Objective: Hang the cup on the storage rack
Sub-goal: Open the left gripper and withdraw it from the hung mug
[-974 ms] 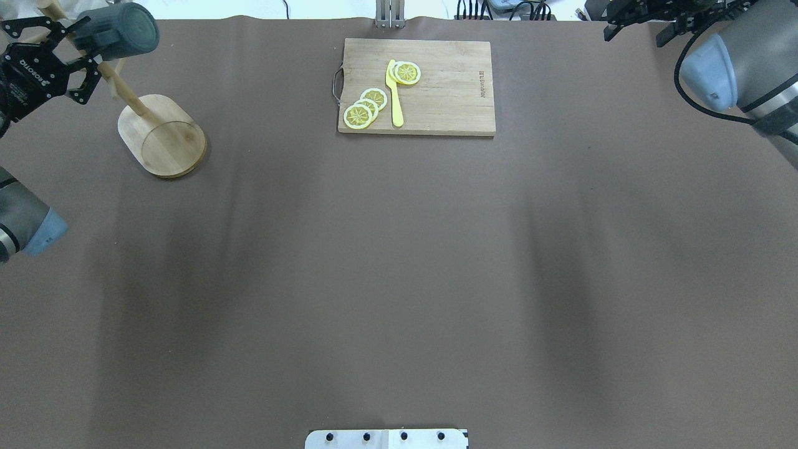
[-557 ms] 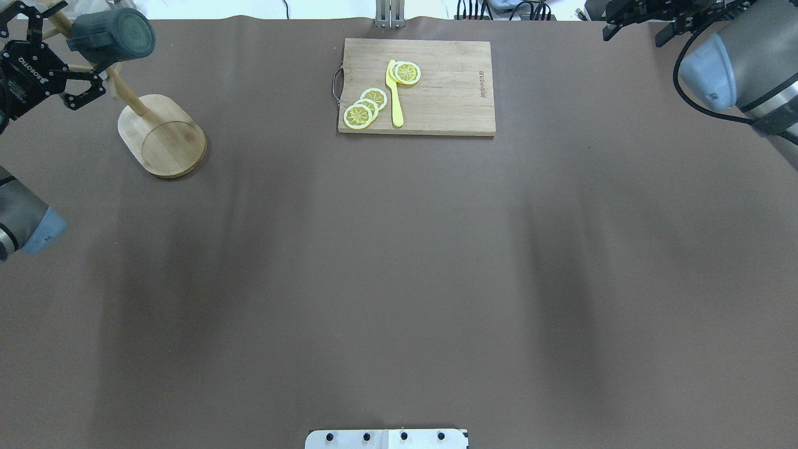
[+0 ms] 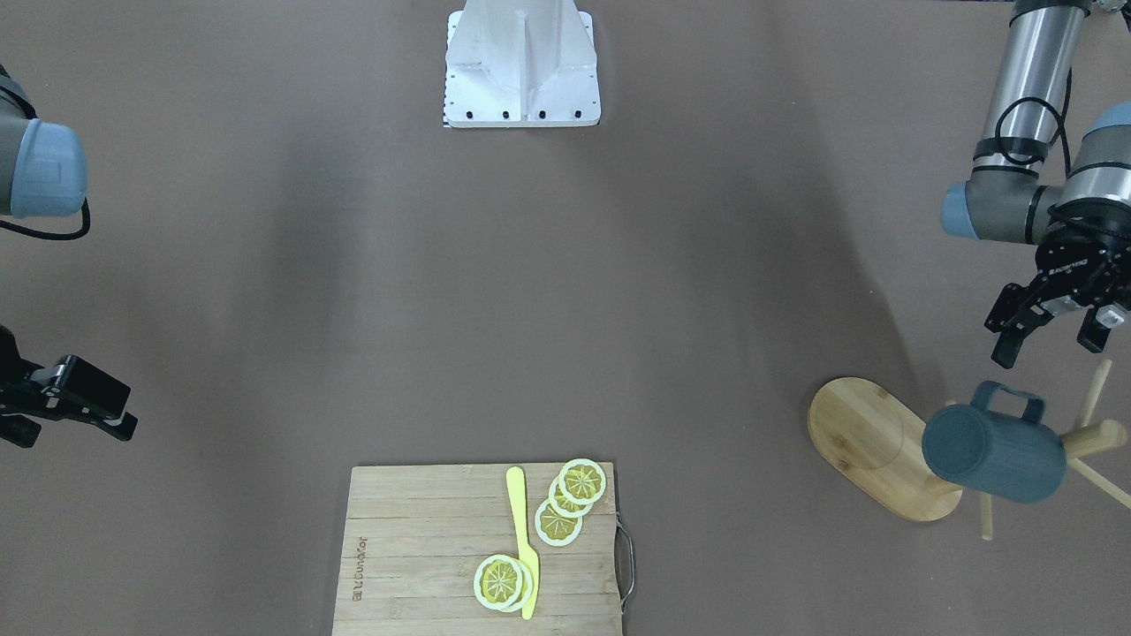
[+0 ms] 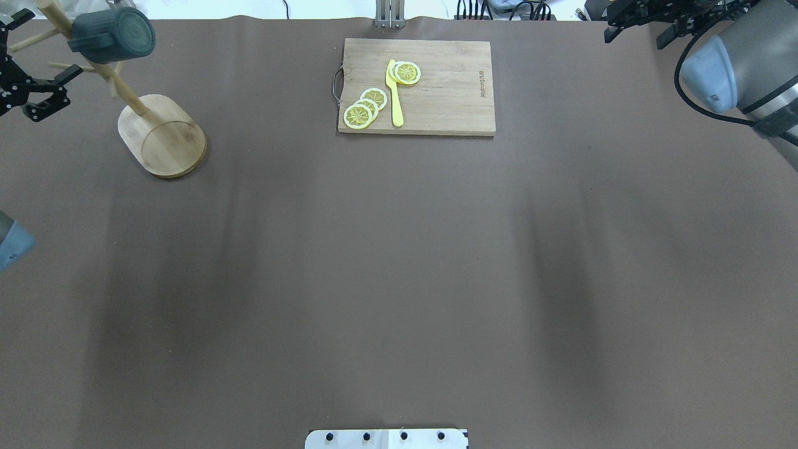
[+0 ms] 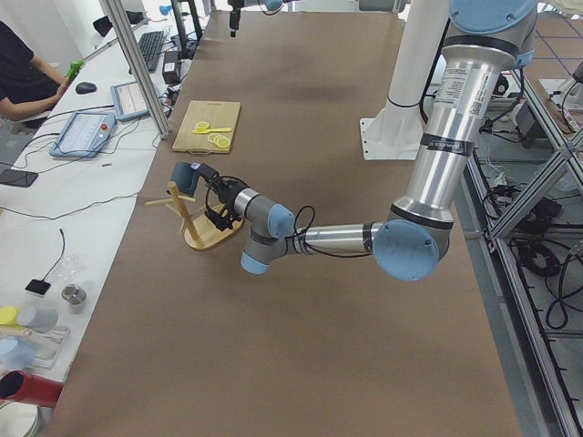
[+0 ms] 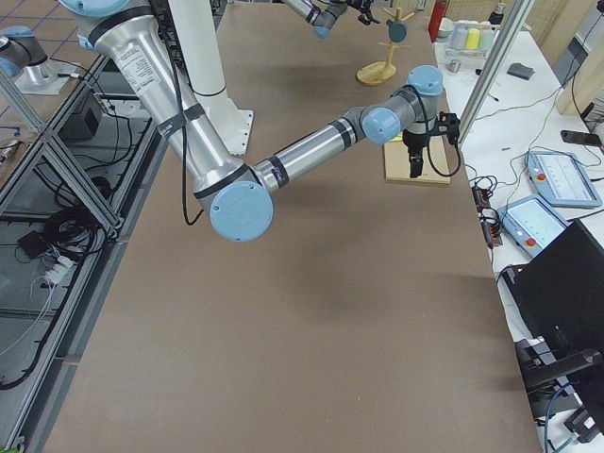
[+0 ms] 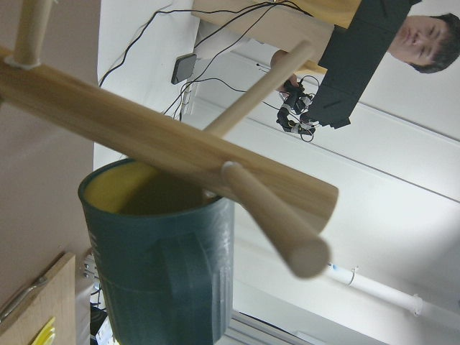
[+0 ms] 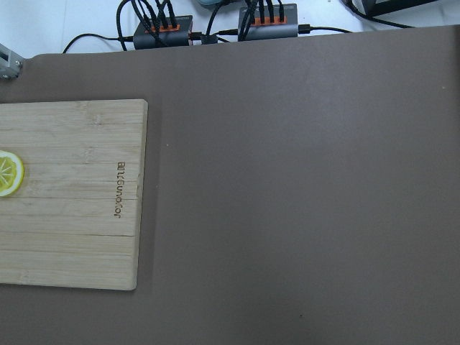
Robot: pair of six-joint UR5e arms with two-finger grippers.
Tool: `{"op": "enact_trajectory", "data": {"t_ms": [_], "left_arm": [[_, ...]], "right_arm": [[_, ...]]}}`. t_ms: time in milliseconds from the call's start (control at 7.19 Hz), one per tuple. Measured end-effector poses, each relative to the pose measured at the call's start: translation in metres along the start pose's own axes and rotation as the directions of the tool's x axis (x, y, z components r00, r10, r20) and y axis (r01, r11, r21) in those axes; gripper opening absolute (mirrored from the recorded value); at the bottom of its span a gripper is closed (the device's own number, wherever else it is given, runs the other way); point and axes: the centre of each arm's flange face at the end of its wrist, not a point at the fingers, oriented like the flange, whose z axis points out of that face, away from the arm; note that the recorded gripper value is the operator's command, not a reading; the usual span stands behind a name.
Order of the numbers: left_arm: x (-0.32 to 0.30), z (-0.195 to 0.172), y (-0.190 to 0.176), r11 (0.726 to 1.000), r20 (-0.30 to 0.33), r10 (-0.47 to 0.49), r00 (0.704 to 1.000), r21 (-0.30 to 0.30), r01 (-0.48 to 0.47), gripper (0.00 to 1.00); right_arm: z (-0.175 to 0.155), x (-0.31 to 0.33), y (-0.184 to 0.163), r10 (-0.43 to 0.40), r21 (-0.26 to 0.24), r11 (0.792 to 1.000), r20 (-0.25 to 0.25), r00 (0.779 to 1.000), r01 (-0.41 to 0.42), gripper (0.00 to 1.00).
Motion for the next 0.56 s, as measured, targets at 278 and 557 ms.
{"op": "enact_trajectory", "data": {"t_ms": [278, 557], "left_arm": [[0.033, -0.034, 0.007, 0.994, -0.041, 0.111, 0.993, 0.003, -0.111, 0.98], [0.093, -0.059, -0.001, 0.965, -0.124, 0.260, 0.958, 0.070, -0.253, 0.98]], "right_arm": [[0.005, 0.008, 0.003, 0.007, -0.008, 1.000, -0.007, 1.000, -0.007, 0.99], [0.017, 0.025, 0.008, 0.017, -0.023, 1.000, -0.027, 0.999, -0.018, 0.99]]}}
